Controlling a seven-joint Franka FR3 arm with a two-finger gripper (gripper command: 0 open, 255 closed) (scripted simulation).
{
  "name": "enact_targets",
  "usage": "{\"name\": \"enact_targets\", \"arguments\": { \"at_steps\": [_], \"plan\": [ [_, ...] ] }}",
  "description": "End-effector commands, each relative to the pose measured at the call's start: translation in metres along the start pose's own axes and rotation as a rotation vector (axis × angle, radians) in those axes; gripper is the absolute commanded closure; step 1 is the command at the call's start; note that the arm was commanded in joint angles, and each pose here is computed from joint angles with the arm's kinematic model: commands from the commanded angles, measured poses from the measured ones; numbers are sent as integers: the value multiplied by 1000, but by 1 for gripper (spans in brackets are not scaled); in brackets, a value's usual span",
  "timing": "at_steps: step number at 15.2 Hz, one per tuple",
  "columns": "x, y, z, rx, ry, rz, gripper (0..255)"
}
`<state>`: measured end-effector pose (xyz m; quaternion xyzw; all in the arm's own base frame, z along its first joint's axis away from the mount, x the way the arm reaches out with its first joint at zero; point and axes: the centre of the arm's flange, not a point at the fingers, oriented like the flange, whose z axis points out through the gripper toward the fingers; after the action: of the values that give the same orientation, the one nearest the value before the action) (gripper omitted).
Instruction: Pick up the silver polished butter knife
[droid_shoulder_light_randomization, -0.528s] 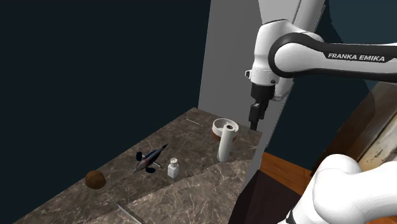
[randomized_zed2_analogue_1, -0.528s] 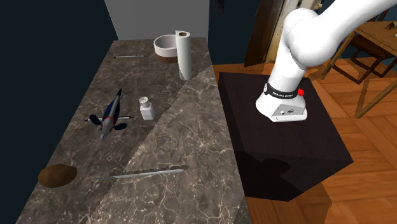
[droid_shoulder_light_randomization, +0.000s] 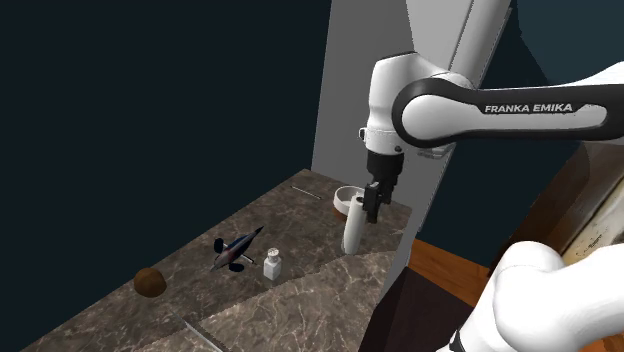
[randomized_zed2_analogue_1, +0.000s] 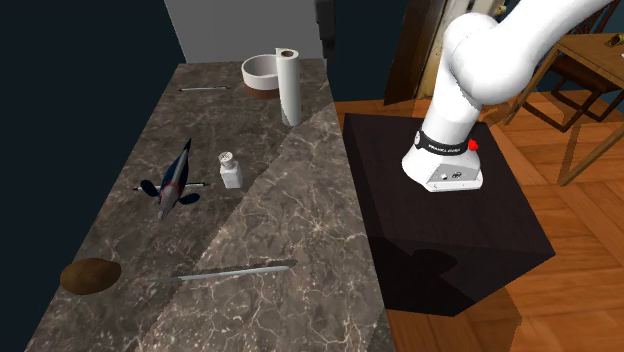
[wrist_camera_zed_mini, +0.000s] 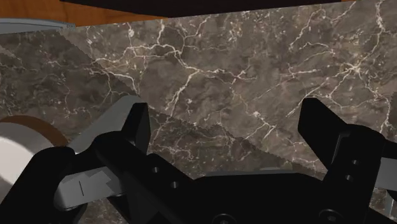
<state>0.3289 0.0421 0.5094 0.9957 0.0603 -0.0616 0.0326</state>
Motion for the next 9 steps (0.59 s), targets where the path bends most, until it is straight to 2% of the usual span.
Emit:
{"name": "enact_targets", "arguments": {
  "at_steps": [1,9],
  "plan": [
    [14,-22,12,1,1,-3,0],
    [65,-104,55,3,-2,-20,0]
  ]
}}
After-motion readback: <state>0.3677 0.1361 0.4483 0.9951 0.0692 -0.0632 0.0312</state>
